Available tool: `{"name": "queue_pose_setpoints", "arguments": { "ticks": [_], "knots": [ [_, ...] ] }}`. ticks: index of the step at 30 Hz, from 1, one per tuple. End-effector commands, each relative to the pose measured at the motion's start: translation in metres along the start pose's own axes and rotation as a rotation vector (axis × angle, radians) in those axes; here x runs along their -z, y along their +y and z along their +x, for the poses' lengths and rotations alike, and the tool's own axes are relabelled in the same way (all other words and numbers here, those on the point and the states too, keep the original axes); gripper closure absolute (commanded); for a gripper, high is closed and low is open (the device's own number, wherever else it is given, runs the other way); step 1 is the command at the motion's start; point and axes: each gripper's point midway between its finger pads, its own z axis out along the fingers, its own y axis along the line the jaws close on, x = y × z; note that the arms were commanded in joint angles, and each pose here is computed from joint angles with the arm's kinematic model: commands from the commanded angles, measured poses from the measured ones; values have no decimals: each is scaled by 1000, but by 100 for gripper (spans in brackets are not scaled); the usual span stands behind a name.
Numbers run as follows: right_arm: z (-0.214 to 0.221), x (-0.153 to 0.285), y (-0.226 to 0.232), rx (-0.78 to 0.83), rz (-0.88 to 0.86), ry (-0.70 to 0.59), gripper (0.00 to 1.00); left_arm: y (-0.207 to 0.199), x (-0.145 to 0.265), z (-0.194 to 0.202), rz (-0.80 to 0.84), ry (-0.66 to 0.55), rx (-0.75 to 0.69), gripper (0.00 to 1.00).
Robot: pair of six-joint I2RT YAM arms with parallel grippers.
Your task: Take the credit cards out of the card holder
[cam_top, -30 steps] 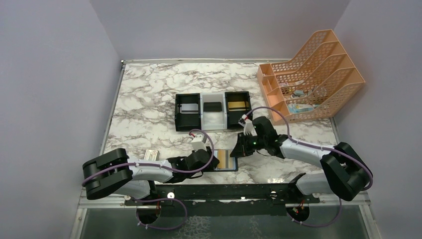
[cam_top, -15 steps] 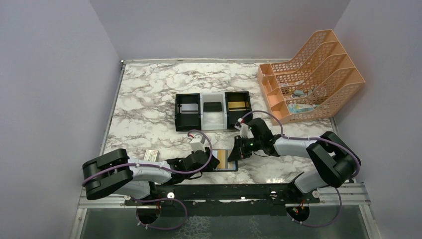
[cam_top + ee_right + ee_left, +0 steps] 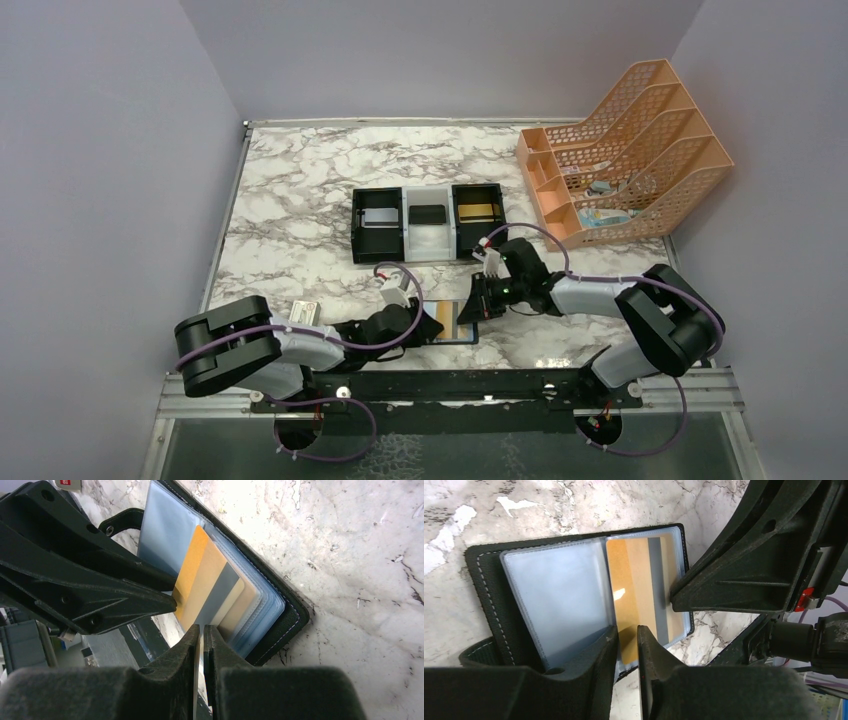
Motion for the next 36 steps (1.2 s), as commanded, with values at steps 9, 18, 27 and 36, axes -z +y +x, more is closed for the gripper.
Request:
{"name": "queue_pose_setpoints", "arguments": {
  "ticks": [9,18,27,36],
  "knots": [
    [19,-2,-44,-43,184,14,90,-12,6,-4,88,-9,75,99],
    [6,5,-34,-5,176,-43,89,-13,9,-7,96,-21,86,100],
    [-20,14,-2,68,102,-85,88,-28,4,-11,115,-20,65,100],
    [-23,9,-4,57,104,-67,87,-26,2,-11,106,-18,63,100]
  ]
}}
